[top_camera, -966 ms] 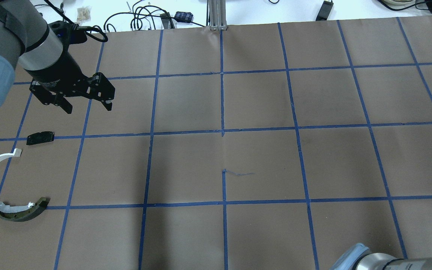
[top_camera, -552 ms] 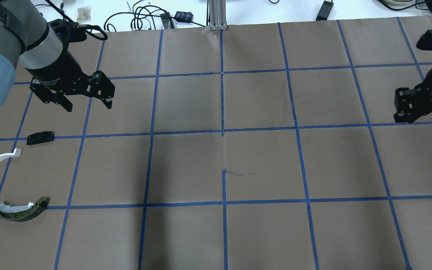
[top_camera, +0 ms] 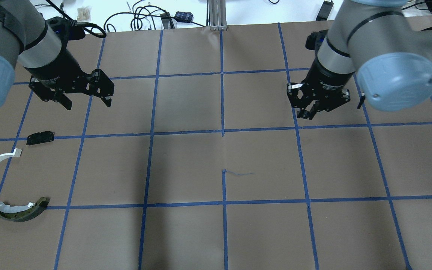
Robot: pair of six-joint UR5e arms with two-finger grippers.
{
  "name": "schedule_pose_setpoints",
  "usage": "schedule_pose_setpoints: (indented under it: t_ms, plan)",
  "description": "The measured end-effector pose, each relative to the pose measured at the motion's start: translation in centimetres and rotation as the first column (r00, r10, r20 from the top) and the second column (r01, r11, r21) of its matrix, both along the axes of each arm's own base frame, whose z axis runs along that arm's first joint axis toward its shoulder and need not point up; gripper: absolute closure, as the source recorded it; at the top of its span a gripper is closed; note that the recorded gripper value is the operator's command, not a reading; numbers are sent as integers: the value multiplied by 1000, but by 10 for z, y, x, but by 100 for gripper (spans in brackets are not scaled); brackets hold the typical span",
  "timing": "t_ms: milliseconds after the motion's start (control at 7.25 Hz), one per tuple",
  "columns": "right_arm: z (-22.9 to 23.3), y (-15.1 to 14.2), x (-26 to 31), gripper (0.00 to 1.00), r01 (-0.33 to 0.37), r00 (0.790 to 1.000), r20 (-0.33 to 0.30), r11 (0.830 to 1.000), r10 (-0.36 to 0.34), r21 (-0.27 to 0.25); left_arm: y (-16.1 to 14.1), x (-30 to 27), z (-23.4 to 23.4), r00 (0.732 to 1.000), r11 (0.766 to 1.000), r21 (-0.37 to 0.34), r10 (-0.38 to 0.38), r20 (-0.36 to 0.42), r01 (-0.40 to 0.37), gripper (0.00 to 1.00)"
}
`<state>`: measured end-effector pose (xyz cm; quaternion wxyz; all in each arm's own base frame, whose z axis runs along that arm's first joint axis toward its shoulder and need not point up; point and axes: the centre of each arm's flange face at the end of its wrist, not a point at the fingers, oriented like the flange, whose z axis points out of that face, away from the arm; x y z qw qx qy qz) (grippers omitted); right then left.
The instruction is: Place bearing gear from tray to pile
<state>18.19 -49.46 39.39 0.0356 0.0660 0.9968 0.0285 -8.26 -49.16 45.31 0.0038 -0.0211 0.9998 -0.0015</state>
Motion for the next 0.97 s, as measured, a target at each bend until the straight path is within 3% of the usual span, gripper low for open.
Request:
schedule_pose_setpoints:
  t_ms: [276,690,828,966]
  plan:
    - [-42,-17,90,79,-28,1000,8,999,29,-45,0,-1,0,1000,1000,1,-2,1,2,0]
    - [-118,-28,167,78,-115,993,16,986,118,-121,-1,-4,-10,1000,1000,22,-5,-12,5,0]
    - [-137,-25,182,63,-146,989,5,981,147,-125,-1,-6,-14,1000,999,32,-11,-16,11,0]
    - [-148,-24,190,16,-165,986,-7,978,165,-129,-1,-9,-17,1000,999,40,-16,-17,17,0]
